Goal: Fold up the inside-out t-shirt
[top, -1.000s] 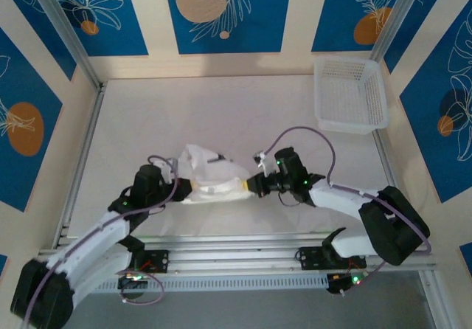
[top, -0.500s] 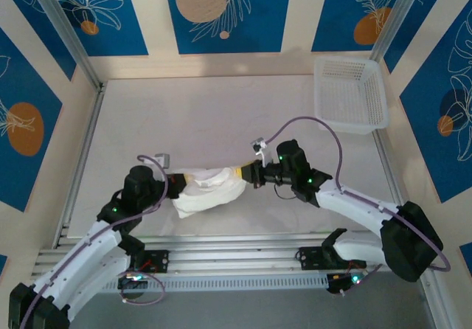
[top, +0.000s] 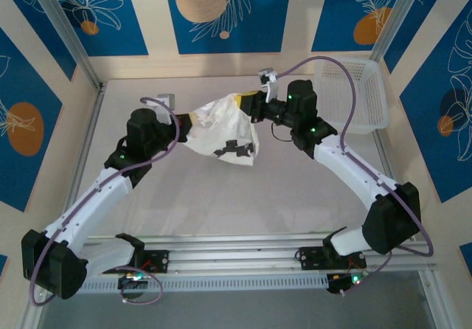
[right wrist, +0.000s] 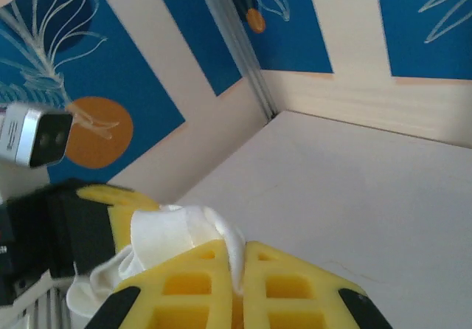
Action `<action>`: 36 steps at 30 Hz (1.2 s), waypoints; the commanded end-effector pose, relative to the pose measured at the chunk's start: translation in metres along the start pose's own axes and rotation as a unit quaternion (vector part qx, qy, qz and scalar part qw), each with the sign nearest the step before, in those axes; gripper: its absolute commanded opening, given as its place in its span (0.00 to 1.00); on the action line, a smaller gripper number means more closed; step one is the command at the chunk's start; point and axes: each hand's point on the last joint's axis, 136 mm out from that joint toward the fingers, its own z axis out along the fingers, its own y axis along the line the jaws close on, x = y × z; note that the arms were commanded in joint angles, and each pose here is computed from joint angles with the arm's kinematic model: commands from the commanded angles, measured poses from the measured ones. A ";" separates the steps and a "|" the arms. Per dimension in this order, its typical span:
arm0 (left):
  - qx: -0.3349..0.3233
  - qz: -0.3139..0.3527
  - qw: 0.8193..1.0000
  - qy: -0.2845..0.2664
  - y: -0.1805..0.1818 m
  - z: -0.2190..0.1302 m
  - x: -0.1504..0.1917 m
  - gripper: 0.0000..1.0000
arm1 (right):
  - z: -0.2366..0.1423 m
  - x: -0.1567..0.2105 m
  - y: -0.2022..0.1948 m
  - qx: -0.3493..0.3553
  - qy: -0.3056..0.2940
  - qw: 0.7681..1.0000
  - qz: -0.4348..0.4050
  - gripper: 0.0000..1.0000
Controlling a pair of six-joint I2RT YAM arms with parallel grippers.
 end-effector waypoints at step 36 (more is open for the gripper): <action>-0.280 -0.036 0.956 0.076 0.134 -0.007 0.165 0.00 | 0.039 0.280 -0.065 0.107 0.254 0.912 0.303 0.01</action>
